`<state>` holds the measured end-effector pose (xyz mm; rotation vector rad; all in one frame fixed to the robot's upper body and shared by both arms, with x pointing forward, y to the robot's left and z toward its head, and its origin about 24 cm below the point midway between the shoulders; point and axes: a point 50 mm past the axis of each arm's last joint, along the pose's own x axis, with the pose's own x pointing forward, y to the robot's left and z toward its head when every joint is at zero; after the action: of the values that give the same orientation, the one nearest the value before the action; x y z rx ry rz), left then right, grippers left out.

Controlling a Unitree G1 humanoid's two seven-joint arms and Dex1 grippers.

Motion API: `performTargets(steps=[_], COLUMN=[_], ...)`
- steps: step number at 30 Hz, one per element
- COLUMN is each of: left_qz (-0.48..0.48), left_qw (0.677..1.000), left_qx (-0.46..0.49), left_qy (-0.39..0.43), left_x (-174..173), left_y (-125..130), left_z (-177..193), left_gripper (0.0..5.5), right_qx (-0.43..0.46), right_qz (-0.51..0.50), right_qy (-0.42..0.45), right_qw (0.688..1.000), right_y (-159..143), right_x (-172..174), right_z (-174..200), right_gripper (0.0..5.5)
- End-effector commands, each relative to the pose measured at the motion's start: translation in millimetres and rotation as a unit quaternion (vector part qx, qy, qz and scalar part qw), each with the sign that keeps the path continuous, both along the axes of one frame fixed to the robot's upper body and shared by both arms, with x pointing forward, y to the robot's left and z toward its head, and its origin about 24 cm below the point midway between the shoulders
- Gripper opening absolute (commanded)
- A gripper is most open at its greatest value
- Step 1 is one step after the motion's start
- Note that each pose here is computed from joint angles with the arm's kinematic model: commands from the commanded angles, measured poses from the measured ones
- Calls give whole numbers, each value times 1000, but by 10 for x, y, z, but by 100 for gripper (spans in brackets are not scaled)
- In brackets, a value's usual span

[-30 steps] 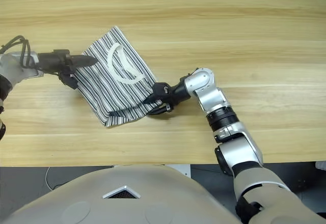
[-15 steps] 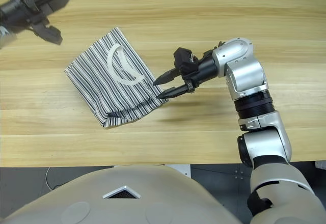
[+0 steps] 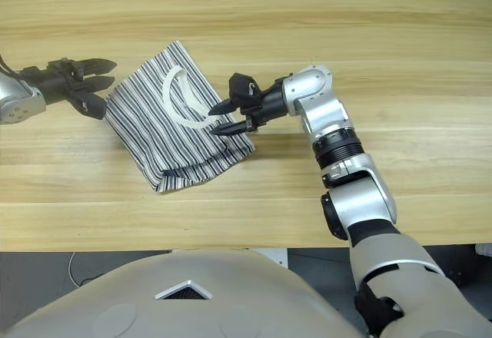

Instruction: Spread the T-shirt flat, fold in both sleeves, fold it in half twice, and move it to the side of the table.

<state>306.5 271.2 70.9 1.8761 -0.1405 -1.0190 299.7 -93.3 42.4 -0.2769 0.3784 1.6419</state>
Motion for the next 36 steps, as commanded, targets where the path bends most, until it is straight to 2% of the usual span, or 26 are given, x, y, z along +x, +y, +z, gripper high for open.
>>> performTargets(steps=[1,5,11,14,17,24,27,30,32,36], left_qz=[1,-11,-48,-60,-59,-11,15,15,-12,-117], left_qw=[1000,1000,997,997,998,998,998,995,992,982], left_qx=[2,13,-22,-22,-17,6,29,90,122,148], left_qy=[0,-12,-62,-53,-22,60,61,33,19,4], left_x=[4,31,58,-19,-140,-303,-256,-157,-87,8], left_y=[-34,-105,-278,-351,-364,-216,-92,28,-13,-360], left_z=[-1,-34,373,395,302,-95,-186,-236,-281,-417], left_gripper=[191,191,191,191,191,191,191,191,191,191], right_qx=[-32,-65,-75,-76,-76,-72,-70,-79,-88,-88], right_qz=[-2,-7,-5,-6,-4,2,7,41,65,95], right_qy=[-19,-27,-31,-32,-33,-34,-35,-28,-19,2], right_qw=[999,997,997,997,997,997,997,996,994,992], right_y=[-29,-126,-172,-180,-185,-159,-151,-157,-152,-100], right_x=[47,49,54,53,51,45,36,-35,-105,-254], right_z=[-50,-160,-188,-202,-198,-188,-178,-197,-226,-264], right_gripper=[220,220,220,220,220,220,220,220,220,220])
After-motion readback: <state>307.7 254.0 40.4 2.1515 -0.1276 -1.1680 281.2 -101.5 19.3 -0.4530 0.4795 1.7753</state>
